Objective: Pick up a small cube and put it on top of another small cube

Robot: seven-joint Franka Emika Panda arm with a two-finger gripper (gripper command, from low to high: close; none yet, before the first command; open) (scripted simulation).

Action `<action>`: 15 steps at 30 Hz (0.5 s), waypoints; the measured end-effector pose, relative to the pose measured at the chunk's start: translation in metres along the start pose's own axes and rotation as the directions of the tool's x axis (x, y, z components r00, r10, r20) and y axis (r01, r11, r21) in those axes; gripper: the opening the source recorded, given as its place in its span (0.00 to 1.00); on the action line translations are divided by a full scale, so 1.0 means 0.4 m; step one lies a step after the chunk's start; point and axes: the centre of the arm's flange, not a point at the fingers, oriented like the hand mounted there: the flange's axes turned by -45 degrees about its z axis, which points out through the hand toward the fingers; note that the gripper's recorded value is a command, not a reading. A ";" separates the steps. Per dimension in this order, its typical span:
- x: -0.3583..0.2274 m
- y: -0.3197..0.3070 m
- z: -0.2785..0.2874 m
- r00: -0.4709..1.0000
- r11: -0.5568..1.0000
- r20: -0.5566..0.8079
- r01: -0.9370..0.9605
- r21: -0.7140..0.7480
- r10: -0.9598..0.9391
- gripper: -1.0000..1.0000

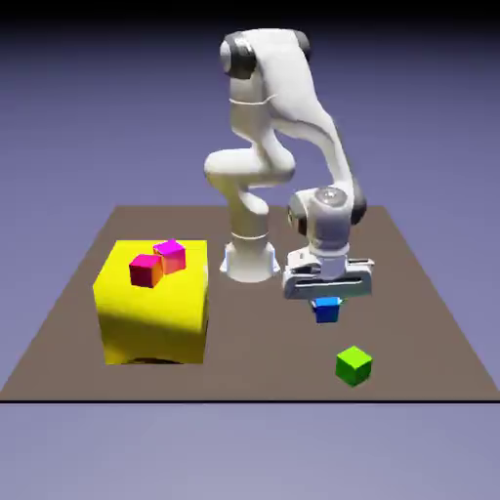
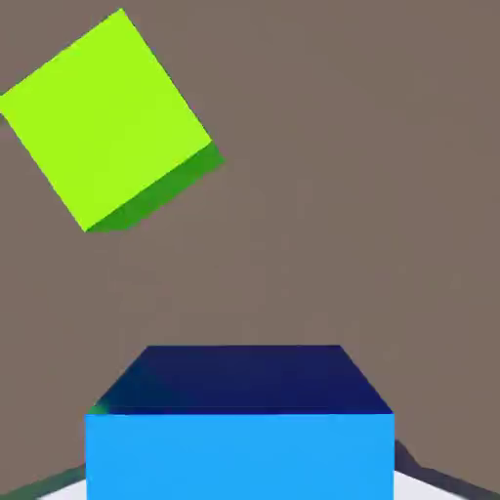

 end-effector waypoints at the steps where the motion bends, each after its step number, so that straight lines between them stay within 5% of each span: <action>1: 0.024 -0.013 -0.007 1.000 1.000 -0.001 0.025 -0.004 -0.025 0.00; 8: 0.156 -0.086 -0.047 0.986 0.985 -0.004 0.165 -0.042 -0.165 0.00; 12: 0.160 -0.080 0.115 0.986 0.985 -0.005 0.165 -0.043 -0.165 0.00; 13: 0.160 -0.079 0.128 0.986 0.985 -0.005 0.165 -0.043 -0.165 1.00; 15: 0.160 -0.079 0.128 0.986 0.985 -0.004 0.165 -0.043 -0.165 1.00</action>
